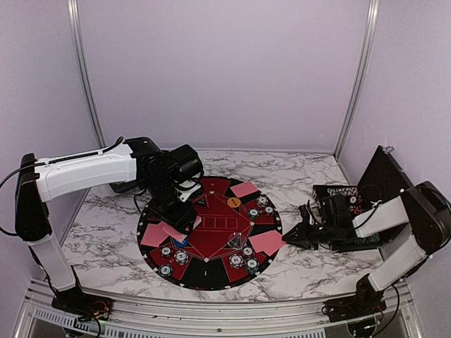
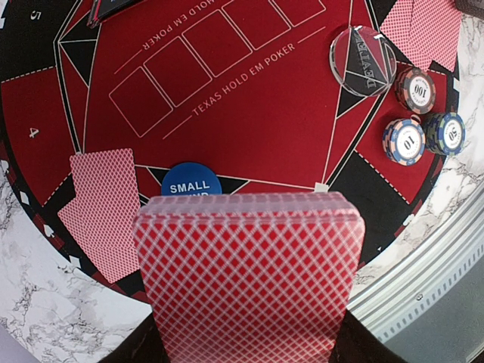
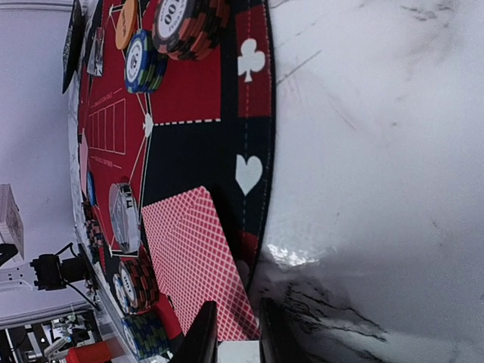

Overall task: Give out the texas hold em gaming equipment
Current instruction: Distribute the poker card in the dealer area.

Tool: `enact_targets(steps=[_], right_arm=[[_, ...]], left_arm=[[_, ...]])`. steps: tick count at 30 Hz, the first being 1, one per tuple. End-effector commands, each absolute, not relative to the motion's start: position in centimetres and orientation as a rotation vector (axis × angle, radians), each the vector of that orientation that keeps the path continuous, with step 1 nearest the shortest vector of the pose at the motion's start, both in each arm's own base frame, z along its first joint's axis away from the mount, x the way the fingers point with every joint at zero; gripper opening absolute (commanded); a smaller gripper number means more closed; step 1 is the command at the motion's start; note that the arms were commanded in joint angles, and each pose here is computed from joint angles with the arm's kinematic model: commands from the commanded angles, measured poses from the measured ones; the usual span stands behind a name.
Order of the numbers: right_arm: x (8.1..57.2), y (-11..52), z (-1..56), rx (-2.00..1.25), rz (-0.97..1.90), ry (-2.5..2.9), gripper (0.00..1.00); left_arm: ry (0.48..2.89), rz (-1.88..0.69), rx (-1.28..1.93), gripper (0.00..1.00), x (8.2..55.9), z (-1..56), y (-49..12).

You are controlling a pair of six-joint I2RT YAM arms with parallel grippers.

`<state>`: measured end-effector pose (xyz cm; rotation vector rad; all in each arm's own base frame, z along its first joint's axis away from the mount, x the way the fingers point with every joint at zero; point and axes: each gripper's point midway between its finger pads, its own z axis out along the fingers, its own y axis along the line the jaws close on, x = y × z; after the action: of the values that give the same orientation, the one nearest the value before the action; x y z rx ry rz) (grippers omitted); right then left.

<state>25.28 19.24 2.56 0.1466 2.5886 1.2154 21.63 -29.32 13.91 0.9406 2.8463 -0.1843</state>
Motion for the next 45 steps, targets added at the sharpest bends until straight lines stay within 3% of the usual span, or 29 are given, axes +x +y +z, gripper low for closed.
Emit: enact_targets(steps=[1, 7, 22, 45], right_arm=[[25.3, 18.5, 1.6, 0.101, 1.001, 2.666, 0.19], [24.8, 17.9, 1.0, 0.070, 0.855, 2.726, 0.22], [26.0, 17.8, 4.2, 0.030, 0.757, 2.666, 0.40], [27.7, 24.2, 13.6, -0.037, 1.027, 2.333, 0.47]], left_arm=[[2.848, -0.179, 0.961, 0.53, 21.4, 14.2, -29.4], [2.848, -0.180, 0.963, 0.53, 21.4, 14.2, -29.4], [2.847, -0.180, 0.965, 0.53, 21.4, 14.2, -29.4], [2.860, -0.166, 0.965, 0.53, 21.3, 13.7, -29.2]])
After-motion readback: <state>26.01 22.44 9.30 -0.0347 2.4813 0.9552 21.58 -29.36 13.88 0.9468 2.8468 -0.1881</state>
